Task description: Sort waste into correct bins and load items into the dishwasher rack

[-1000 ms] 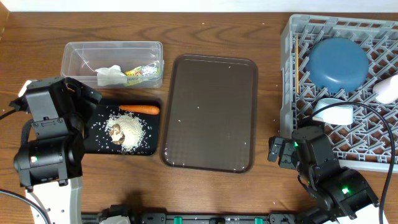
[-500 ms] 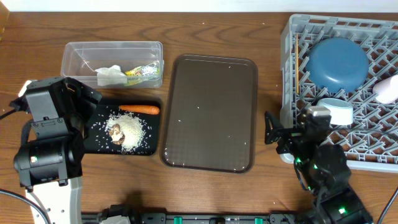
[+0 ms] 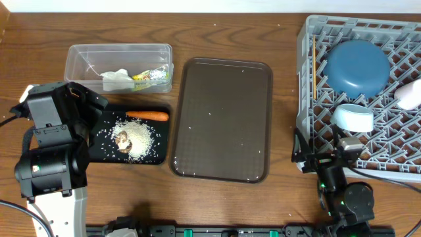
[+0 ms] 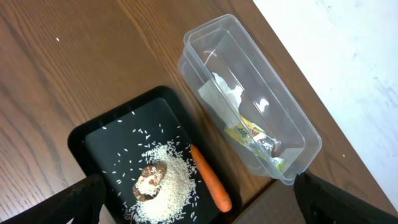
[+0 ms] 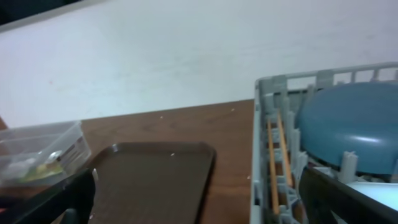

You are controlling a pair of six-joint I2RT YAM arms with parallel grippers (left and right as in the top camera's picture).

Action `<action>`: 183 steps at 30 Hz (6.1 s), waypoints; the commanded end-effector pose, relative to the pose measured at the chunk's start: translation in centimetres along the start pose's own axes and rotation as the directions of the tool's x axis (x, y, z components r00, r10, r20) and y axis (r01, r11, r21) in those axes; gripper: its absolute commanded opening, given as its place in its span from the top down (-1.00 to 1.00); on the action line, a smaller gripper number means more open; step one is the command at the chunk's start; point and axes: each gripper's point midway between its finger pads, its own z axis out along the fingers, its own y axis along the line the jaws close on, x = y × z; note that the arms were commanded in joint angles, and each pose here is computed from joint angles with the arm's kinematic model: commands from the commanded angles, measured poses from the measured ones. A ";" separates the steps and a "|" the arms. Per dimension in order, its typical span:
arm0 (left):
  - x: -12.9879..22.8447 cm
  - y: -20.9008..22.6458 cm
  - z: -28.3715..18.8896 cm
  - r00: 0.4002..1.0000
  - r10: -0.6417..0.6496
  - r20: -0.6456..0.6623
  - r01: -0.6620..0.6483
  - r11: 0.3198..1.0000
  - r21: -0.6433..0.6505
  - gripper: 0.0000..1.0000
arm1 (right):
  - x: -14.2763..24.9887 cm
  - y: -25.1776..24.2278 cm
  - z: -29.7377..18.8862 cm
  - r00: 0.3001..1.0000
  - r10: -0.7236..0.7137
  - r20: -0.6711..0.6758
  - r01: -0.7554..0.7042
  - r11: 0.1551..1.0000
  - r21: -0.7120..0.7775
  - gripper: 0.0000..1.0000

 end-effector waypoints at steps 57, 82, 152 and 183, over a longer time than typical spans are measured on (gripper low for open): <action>-0.1 0.5 0.1 1.000 0.016 0.003 -0.016 1.000 -0.021 -0.96 | 2.9 -5.7 -1.1 0.999 -0.028 -0.031 0.032 0.985 0.171 -0.99; 10.2 2.0 4.8 0.882 0.470 0.037 -0.464 0.850 0.251 -0.96 | 2.9 -5.7 -1.1 0.999 -0.028 -0.031 0.032 0.985 0.170 -0.99; 15.5 2.9 5.6 0.708 0.443 0.550 -0.684 0.622 0.380 -0.96 | 2.9 -5.7 -1.1 0.999 -0.028 -0.031 0.032 0.985 0.171 -0.99; 15.5 2.9 5.6 0.708 0.443 0.550 -0.684 0.622 0.380 -0.96 | 2.9 -5.7 -1.1 0.999 -0.028 -0.031 0.032 0.985 0.171 -0.98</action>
